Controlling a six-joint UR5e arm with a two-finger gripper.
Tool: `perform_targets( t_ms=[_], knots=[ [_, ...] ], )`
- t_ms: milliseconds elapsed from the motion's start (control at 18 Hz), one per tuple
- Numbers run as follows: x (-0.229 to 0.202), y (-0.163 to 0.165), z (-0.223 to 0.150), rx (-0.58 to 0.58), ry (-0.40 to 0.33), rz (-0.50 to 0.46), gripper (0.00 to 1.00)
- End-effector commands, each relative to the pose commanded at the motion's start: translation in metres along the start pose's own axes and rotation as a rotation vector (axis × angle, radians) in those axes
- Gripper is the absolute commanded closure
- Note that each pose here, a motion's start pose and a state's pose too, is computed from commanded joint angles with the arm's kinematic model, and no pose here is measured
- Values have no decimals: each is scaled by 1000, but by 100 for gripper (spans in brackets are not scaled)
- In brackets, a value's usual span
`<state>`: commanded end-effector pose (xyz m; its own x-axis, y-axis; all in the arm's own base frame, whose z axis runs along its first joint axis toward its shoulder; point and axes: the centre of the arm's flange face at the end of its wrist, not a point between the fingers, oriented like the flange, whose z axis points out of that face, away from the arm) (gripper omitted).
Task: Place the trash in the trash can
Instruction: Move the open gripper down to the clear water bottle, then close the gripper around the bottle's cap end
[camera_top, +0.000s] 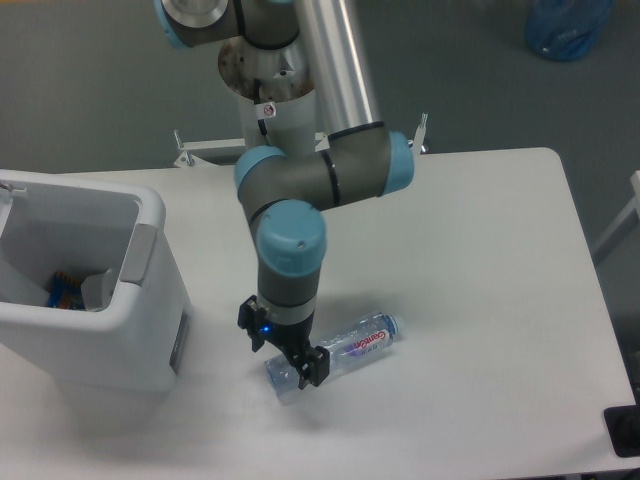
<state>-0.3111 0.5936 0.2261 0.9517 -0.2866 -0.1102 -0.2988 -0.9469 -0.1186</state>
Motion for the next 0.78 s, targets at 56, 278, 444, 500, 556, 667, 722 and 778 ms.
perform_targets(
  t_ms=[56, 278, 444, 500, 556, 667, 722, 778],
  knots=[
    [-2, -1, 5, -2, 0, -2, 0],
    [-2, -11, 16, -5, 8, 10, 0],
    [-5, -12, 32, -17, 21, 7, 0],
    [-5, -16, 34, -17, 21, 11, 0],
    [-4, -17, 36, -18, 24, 13, 0],
    [-6, -18, 38, -18, 24, 13, 0],
    [-6, -19, 39, -18, 24, 14, 2],
    [-7, -20, 39, -19, 23, 14, 7]
  ],
)
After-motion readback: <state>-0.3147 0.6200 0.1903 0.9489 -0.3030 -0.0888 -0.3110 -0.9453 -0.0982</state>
